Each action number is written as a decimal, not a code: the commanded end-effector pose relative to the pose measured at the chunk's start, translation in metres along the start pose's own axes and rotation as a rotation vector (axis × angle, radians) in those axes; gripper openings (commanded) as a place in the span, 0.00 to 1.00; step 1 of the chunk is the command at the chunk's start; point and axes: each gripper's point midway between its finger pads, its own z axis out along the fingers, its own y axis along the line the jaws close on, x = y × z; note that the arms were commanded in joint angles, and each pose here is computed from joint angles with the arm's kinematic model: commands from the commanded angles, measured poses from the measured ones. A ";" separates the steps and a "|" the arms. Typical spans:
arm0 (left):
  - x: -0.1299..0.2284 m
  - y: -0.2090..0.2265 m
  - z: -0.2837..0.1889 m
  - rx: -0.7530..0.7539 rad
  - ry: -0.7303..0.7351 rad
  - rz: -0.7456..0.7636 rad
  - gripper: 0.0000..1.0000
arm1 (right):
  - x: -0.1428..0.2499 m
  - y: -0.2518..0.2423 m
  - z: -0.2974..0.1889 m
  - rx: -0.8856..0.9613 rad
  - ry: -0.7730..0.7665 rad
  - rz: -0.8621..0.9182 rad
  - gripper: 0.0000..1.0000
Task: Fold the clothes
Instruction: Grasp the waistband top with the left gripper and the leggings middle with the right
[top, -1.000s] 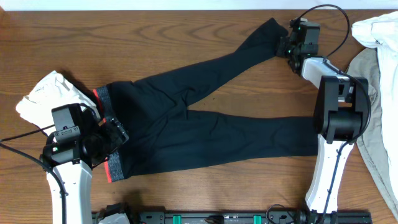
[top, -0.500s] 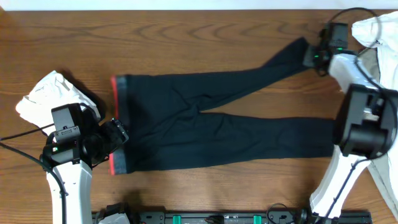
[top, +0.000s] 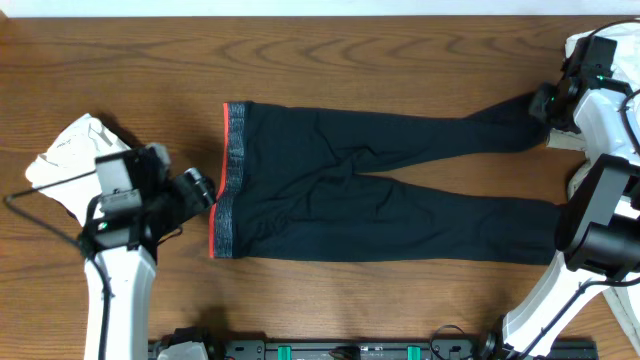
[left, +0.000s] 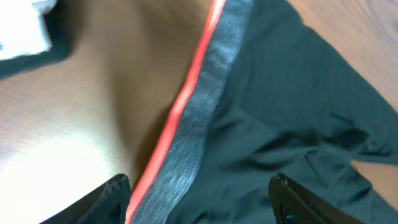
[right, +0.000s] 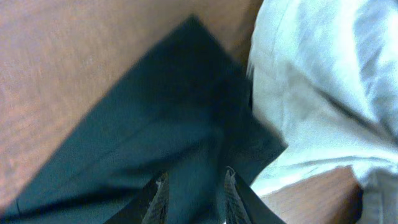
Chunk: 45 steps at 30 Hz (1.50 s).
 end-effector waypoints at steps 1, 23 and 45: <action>0.001 -0.011 0.019 0.010 0.046 0.058 0.72 | 0.005 0.003 -0.009 -0.004 0.020 -0.014 0.29; -0.026 -0.050 0.143 0.007 0.247 0.231 0.38 | 0.091 0.046 -0.186 -0.290 0.195 -0.201 0.22; -0.036 -0.063 0.225 0.079 0.130 0.303 0.38 | 0.277 0.210 -0.193 -0.557 0.407 -0.793 0.24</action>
